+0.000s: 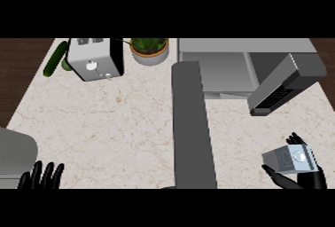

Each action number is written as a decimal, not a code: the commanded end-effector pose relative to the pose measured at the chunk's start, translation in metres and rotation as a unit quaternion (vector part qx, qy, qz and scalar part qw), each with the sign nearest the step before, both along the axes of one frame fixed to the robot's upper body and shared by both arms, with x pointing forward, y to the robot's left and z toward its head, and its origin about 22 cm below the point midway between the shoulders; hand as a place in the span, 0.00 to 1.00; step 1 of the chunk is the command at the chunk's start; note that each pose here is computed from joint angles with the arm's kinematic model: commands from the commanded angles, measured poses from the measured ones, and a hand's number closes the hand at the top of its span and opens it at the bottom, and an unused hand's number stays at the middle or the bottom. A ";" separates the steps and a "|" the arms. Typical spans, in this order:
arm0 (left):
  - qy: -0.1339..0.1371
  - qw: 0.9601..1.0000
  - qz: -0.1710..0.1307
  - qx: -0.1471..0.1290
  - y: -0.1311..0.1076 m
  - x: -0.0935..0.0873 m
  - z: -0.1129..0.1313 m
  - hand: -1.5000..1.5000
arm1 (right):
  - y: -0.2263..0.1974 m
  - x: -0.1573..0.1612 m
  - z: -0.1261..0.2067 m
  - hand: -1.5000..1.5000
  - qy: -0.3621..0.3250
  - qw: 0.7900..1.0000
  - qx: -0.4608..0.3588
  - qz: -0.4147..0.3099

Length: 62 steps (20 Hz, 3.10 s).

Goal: Pick up the milk, place it into the microwave and close the microwave

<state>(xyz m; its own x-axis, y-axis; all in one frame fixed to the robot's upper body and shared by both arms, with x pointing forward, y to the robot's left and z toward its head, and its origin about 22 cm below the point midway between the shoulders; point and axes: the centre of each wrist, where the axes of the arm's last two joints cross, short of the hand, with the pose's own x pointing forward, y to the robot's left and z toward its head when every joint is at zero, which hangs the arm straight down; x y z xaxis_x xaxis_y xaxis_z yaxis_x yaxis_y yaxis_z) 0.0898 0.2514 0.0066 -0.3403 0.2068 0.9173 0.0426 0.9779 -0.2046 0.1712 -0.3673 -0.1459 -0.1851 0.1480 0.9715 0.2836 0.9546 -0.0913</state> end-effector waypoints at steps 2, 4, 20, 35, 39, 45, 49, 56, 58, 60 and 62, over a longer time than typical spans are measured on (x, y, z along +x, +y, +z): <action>0.004 1.000 0.002 -0.005 0.000 -0.023 0.000 0.00 | 0.004 0.023 0.007 1.00 -0.003 0.996 -0.094 -0.009; -0.001 1.000 0.003 -0.004 -0.008 -0.002 0.019 0.00 | -0.009 0.017 -0.002 1.00 -0.010 0.997 -0.078 -0.014; 0.002 1.000 -0.025 -0.006 -0.011 -0.008 -0.002 0.00 | 0.100 0.121 0.013 1.00 -0.093 0.995 -0.023 0.012; 0.003 1.000 -0.012 -0.009 0.009 -0.007 0.005 0.00 | 0.108 0.087 0.019 1.00 -0.107 0.993 -0.019 0.036; 0.008 0.999 -0.028 -0.027 -0.007 -0.016 -0.001 0.00 | 0.092 0.067 0.040 1.00 -0.080 0.995 -0.042 0.040; -0.001 1.000 -0.013 -0.010 -0.009 -0.021 0.002 0.00 | 0.108 0.043 0.081 1.00 -0.090 0.992 -0.010 0.089; -0.002 1.000 -0.005 -0.017 -0.004 -0.023 0.014 0.00 | 0.124 0.036 0.092 1.00 -0.109 0.983 0.080 0.122; 0.014 1.000 0.000 -0.022 0.018 -0.023 -0.002 0.00 | 0.141 0.066 0.117 1.00 -0.116 0.987 0.060 0.098; 0.008 1.000 0.004 -0.018 0.008 -0.024 0.020 0.00 | 0.158 0.067 0.119 1.00 -0.118 0.989 0.034 0.084; 0.000 1.000 0.006 -0.021 0.013 -0.017 -0.002 0.00 | 0.177 0.081 0.102 1.00 -0.112 0.989 0.018 0.093; 0.009 1.000 0.004 -0.021 0.014 -0.034 -0.005 0.00 | 0.166 0.081 0.116 1.00 -0.100 0.991 0.017 0.084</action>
